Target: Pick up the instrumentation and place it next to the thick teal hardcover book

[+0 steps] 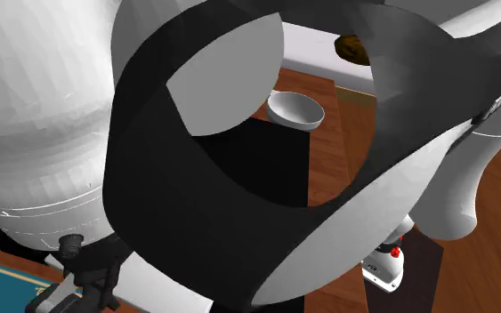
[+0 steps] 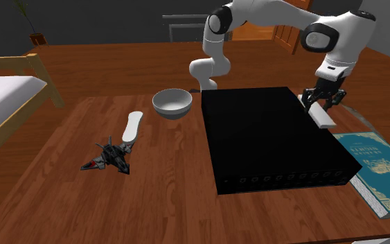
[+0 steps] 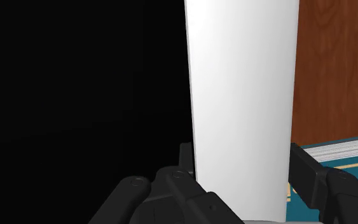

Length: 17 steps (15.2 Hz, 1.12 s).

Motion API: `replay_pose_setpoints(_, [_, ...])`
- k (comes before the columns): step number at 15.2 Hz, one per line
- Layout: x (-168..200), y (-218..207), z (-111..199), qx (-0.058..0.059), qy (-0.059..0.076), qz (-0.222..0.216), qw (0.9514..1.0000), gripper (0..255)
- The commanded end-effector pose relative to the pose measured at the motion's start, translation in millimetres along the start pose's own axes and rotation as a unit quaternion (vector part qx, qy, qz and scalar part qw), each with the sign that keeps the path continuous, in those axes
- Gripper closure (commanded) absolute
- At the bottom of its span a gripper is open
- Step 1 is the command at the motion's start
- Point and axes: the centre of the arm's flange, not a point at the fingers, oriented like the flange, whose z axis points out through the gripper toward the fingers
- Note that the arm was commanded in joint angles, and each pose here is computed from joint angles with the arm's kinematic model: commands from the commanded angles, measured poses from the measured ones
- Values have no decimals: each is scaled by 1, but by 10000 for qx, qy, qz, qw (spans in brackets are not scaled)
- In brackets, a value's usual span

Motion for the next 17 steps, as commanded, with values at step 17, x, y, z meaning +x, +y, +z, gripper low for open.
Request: replay_pose_setpoints(17, [-78, -192, 18, 2, 2, 7, 10000, 255])
